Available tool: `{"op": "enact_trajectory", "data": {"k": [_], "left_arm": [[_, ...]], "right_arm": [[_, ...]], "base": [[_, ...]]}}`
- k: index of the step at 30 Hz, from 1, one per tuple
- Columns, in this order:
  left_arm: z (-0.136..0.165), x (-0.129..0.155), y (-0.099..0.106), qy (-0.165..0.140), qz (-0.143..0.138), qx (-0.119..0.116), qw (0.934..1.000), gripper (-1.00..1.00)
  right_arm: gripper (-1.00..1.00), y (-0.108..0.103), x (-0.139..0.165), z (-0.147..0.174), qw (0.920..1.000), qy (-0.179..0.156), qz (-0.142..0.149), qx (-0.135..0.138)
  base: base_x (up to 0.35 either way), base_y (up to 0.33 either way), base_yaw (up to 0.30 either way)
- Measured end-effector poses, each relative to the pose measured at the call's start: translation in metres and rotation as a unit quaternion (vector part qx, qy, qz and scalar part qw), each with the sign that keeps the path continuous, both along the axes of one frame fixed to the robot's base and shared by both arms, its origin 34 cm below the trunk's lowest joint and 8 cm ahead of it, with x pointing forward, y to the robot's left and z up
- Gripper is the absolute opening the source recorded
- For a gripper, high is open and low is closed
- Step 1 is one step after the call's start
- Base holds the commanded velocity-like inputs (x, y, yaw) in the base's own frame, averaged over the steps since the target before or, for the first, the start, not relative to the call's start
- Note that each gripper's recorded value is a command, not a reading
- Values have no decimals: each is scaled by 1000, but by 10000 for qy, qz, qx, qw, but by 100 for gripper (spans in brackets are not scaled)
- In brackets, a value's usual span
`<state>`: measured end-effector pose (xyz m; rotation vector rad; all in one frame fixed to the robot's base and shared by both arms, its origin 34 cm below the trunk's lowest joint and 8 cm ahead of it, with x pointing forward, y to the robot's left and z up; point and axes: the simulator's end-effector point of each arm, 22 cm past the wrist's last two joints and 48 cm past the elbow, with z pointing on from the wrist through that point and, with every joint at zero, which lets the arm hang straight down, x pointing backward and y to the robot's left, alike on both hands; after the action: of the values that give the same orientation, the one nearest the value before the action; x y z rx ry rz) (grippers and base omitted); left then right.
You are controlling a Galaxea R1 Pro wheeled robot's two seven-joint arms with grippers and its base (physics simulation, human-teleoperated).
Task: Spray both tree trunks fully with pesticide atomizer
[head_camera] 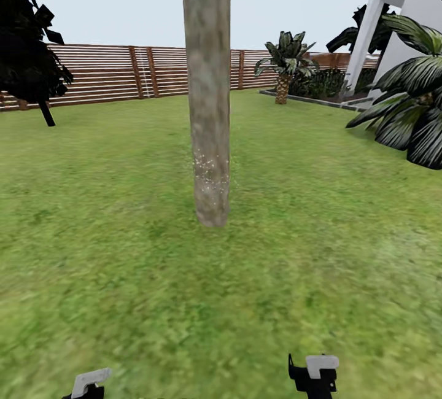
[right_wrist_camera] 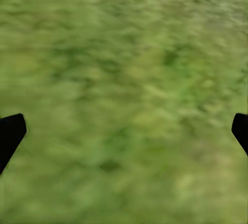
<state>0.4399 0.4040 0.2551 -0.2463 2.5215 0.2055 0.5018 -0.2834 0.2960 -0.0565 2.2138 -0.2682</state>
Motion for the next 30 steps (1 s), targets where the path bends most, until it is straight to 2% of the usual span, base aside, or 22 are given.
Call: {"op": "enact_trajectory", "data": {"k": [30], "left_arm": [[-1,0,-5,6,-42,-26,10000,-100]], "right_arm": [[100,0,-3,-1,10000,22,9,0]], "base": [[0,0,282]]}}
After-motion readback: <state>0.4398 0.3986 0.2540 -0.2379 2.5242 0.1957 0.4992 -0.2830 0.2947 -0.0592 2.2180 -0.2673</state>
